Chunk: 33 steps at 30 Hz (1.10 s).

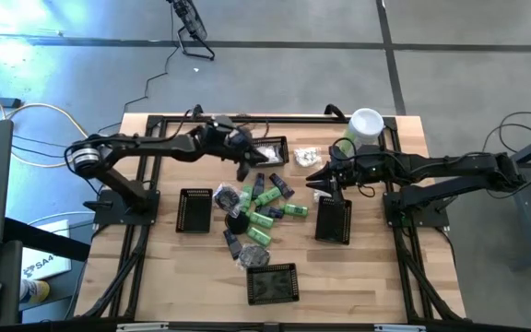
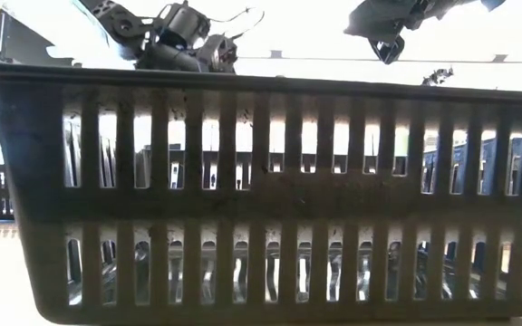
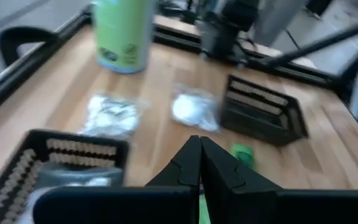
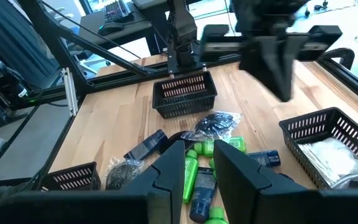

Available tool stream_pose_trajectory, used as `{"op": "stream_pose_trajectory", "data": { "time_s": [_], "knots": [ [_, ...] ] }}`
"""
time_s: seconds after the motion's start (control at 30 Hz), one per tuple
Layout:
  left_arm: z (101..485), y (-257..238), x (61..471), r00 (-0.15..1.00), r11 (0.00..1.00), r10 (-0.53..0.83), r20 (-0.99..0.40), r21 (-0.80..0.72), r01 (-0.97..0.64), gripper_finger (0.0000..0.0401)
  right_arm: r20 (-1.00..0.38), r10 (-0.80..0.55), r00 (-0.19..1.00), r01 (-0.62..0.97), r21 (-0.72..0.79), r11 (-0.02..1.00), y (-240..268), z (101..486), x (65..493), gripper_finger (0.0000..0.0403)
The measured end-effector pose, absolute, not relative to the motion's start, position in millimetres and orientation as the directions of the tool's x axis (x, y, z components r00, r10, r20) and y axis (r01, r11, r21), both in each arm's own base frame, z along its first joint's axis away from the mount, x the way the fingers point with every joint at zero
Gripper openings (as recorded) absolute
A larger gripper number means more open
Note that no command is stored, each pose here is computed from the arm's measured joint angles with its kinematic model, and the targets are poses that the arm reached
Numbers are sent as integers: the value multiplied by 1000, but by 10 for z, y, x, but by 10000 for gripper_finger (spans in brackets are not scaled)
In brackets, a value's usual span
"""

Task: Pick & Place Travel size toiletries
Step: Put the green bottle into the middle right black bin

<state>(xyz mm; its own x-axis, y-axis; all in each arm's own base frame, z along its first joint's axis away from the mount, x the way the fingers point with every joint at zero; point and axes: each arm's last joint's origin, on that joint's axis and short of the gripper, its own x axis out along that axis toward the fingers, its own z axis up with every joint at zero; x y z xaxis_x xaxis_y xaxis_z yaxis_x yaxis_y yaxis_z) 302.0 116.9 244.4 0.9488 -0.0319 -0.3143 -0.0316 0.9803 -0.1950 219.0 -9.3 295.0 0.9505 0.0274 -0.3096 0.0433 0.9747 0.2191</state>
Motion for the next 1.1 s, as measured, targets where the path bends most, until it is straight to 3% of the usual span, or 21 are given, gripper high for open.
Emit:
{"op": "stream_pose_trajectory", "data": {
  "time_s": [0.37, 0.7, 0.83, 1.1],
  "knots": [
    [2473, 807, 3126, 945, 988, -102, -310, -146, 59, 1, -310, 29, 950, 41, 218, 975, -92, 2949, 2190, 78],
    [2514, 440, 3192, 951, 998, -34, -306, -55, 18, 0, -312, 30, 950, 40, 217, 975, -92, 2947, 2189, 78],
    [2430, 246, 3168, 977, 999, -38, -208, -14, 36, 0, -311, 29, 950, 36, 199, 979, -92, 2948, 2189, 78],
    [2249, 235, 2866, 993, 997, -31, -118, -75, 22, 0, -308, -14, 951, 76, 189, 979, -105, 2952, 2191, 78]
  ]
}}
